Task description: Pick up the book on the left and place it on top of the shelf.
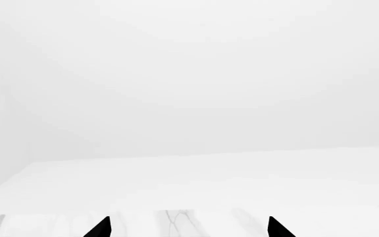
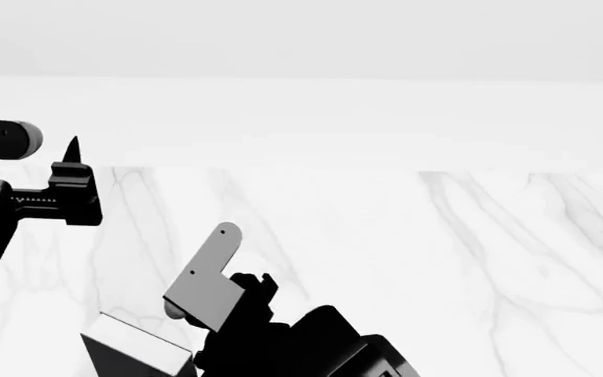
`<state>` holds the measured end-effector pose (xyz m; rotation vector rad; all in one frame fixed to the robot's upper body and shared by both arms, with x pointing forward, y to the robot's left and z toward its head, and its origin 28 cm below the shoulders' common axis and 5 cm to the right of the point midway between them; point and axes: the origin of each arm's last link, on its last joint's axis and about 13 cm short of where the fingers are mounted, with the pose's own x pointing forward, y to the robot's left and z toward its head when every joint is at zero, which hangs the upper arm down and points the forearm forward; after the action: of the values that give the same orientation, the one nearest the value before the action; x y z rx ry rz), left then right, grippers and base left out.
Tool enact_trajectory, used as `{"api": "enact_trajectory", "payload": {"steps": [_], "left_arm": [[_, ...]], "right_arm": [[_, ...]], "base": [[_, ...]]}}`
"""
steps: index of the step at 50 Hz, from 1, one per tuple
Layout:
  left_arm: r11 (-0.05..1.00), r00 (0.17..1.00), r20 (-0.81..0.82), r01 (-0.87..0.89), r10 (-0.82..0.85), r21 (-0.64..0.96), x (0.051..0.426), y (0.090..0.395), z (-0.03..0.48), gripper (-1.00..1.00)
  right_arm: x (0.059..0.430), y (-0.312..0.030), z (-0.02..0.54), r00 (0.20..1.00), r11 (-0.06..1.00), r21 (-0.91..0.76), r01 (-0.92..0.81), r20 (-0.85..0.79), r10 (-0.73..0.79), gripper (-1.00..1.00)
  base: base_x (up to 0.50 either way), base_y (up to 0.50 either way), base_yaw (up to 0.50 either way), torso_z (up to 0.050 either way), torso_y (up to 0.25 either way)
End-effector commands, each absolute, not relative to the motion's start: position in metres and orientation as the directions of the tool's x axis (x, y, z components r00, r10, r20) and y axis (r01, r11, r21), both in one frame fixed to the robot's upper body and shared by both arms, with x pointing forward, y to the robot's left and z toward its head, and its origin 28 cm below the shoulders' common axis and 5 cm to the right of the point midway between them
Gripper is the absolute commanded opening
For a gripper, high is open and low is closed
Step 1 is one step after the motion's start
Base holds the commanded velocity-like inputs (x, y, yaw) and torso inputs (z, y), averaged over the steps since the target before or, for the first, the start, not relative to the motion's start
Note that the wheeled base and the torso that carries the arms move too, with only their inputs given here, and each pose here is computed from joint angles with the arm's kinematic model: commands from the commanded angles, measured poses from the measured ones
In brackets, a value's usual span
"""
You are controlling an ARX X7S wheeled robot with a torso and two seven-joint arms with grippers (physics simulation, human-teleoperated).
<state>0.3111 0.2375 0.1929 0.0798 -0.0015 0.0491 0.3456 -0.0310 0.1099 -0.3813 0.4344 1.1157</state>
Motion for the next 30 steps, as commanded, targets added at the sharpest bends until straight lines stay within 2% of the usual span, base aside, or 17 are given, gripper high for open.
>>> {"api": "enact_trajectory", "payload": {"steps": [1, 15, 16, 30], "left_arm": [[0.996, 0.999, 0.002, -0.051, 0.051, 0.078, 0.311, 0.238, 0.192, 1.0], [0.996, 0.999, -0.002, -0.053, 0.053, 0.078, 0.311, 0.239, 0.19, 1.0], [0.996, 0.999, -0.002, -0.053, 0.053, 0.077, 0.311, 0.239, 0.19, 1.0], [0.995, 0.999, -0.001, -0.053, 0.053, 0.079, 0.311, 0.239, 0.19, 1.0]], "right_arm": [[0.344, -0.024, 0.095, 0.326, 0.363, -0.044, -0.931, -0.548, 0.77, 1.0], [0.343, -0.022, 0.081, 0.313, 0.368, -0.021, -0.929, -0.573, 0.757, 1.0], [0.344, -0.022, 0.081, 0.313, 0.368, -0.02, -0.929, -0.574, 0.757, -1.0], [0.343, -0.022, 0.083, 0.325, 0.381, -0.025, -0.924, -0.573, 0.752, -1.0]], "base": [[0.0, 0.0, 0.0, 0.0, 0.0], [0.0, 0.0, 0.0, 0.0, 0.0], [0.0, 0.0, 0.0, 0.0, 0.0], [0.0, 0.0, 0.0, 0.0, 0.0]]}}
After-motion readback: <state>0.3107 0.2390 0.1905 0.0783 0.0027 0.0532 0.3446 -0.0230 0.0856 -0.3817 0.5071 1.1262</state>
